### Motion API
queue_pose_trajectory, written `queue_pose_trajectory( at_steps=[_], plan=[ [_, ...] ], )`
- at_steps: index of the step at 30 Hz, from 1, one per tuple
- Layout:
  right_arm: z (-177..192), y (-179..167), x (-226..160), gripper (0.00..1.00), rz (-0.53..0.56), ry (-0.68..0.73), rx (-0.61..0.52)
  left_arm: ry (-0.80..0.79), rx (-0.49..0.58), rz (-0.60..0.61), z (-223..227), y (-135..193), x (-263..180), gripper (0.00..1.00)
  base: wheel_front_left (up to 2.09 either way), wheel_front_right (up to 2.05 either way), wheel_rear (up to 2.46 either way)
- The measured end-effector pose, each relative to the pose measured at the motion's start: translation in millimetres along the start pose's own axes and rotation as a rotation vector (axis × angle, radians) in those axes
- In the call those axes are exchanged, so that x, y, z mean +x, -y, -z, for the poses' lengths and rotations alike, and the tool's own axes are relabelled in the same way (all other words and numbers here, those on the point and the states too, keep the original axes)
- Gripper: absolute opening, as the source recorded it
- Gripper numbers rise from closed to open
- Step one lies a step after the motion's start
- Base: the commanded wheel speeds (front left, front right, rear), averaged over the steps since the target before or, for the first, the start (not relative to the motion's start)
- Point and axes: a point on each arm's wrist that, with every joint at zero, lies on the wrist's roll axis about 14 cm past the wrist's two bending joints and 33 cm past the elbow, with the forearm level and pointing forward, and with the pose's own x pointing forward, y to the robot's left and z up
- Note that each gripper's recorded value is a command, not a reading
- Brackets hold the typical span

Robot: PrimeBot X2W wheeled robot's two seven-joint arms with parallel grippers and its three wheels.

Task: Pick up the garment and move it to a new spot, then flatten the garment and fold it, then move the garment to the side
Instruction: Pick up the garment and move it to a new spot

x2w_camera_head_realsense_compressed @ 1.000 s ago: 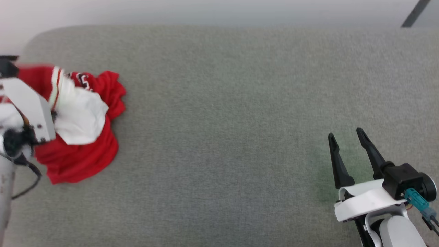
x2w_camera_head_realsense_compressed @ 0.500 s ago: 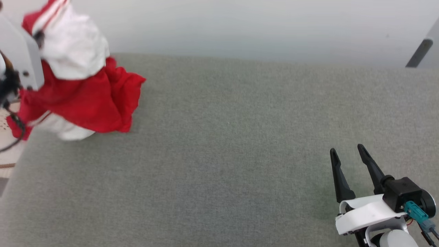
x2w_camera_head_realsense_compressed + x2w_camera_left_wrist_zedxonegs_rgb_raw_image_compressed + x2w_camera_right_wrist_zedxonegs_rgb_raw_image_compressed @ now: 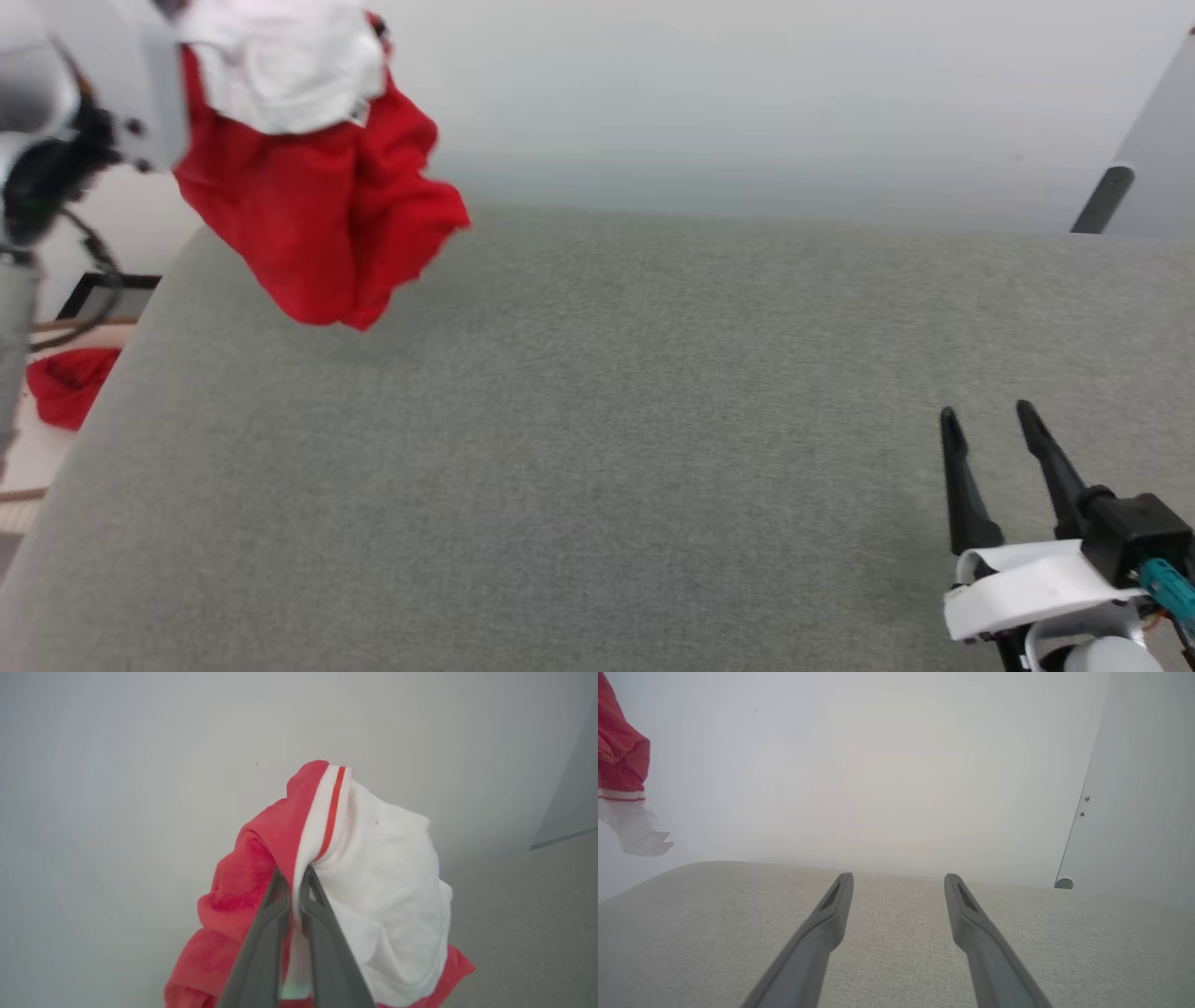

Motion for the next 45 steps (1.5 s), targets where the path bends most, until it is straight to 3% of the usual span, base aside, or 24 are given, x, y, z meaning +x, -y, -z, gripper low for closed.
queue_pose_trajectory(
  at_steps=[14,30,37,45],
  plan=[
    [-10.5,77.9,-42.8,1.00,0.244,0.006,-0.066,0.107,0.030,0.372,-38.8,135.1,10.0,0.00,0.00,0.00,0.00],
    [-8.7,144.3,-104.5,1.00,0.486,-0.042,-0.118,0.101,0.012,0.778,-25.6,293.2,11.6,0.00,0.00,0.00,0.00],
    [-1.0,154.5,-117.3,1.00,0.534,-0.069,-0.097,0.052,-0.037,0.890,1.6,335.0,13.5,0.00,0.00,0.00,0.00],
    [8.4,154.3,-112.6,1.00,0.532,-0.092,-0.080,-0.090,-0.079,0.903,63.0,341.0,25.3,0.00,0.00,0.00,0.00]
  ],
)
